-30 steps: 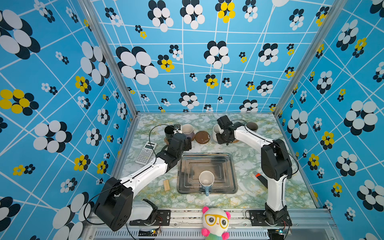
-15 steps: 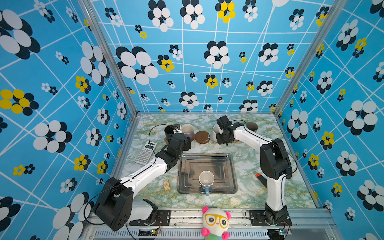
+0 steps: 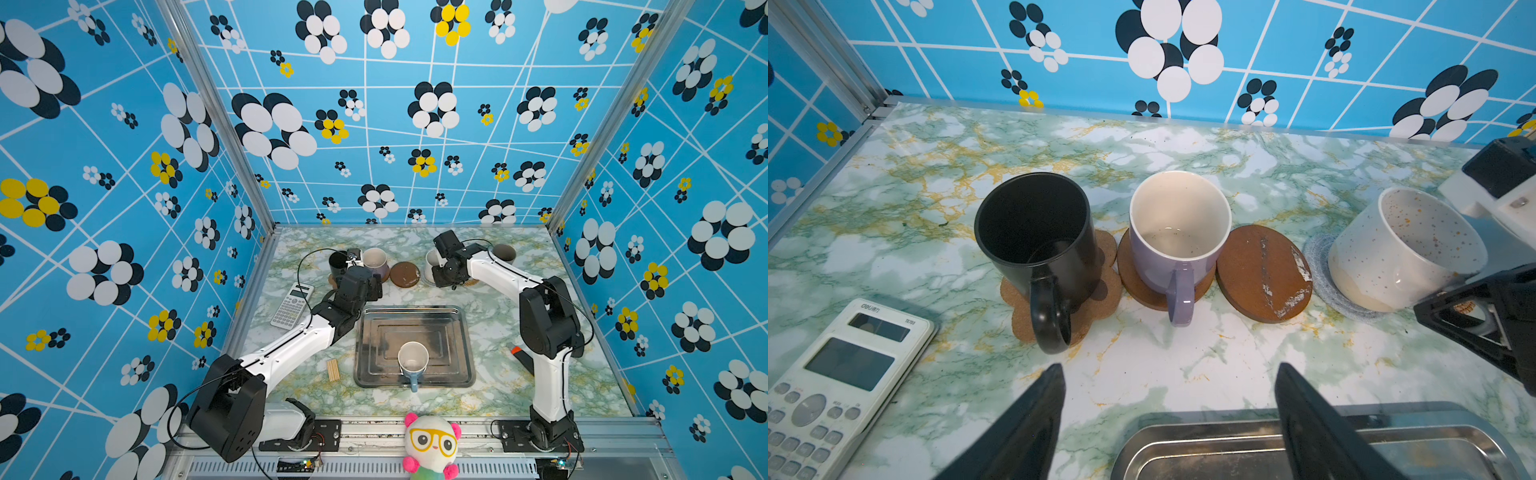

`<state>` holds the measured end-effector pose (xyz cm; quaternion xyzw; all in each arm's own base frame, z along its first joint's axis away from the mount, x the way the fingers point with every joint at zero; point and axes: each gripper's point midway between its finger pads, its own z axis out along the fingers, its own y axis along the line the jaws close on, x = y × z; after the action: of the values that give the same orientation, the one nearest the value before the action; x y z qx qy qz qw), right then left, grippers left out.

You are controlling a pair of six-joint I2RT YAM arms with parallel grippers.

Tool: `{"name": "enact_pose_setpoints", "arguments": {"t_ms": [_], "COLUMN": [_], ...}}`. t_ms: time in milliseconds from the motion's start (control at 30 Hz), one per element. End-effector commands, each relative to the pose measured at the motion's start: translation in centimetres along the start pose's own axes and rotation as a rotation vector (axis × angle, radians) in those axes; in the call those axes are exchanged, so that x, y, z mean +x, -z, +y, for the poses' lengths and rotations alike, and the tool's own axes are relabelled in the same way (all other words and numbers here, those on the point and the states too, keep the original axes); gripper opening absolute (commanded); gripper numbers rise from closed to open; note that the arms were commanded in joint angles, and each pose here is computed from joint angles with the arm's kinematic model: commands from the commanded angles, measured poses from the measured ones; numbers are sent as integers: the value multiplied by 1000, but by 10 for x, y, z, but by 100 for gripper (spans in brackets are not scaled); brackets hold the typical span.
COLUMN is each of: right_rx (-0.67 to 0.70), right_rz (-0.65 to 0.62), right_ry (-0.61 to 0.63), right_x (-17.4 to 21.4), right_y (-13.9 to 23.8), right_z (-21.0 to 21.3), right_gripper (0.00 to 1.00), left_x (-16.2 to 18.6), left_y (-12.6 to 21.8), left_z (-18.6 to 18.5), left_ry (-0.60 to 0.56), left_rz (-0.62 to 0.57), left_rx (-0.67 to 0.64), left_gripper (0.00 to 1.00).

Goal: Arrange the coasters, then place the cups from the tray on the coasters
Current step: 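Hold the speckled mug on the grey woven coaster with the right gripper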

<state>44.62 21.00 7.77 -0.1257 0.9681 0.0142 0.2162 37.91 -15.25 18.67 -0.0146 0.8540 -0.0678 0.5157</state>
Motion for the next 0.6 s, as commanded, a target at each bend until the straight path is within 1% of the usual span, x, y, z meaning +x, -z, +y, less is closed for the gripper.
{"name": "enact_pose_setpoints", "arguments": {"t_ms": [0,567], "right_rx": [2,10], "right_rz": [-89,-60], "right_ry": [-14,-15], "right_x": [-30,-24], "right_y": [11,5], "right_z": [-2,-3], "right_gripper": [0,0], "left_x": [2,2], "left_y": [4,4], "left_z": [5,5], "left_ry": [9,10], "left_rz": [3,3], "left_rx": [-4,-4], "left_gripper": [80,80]}}
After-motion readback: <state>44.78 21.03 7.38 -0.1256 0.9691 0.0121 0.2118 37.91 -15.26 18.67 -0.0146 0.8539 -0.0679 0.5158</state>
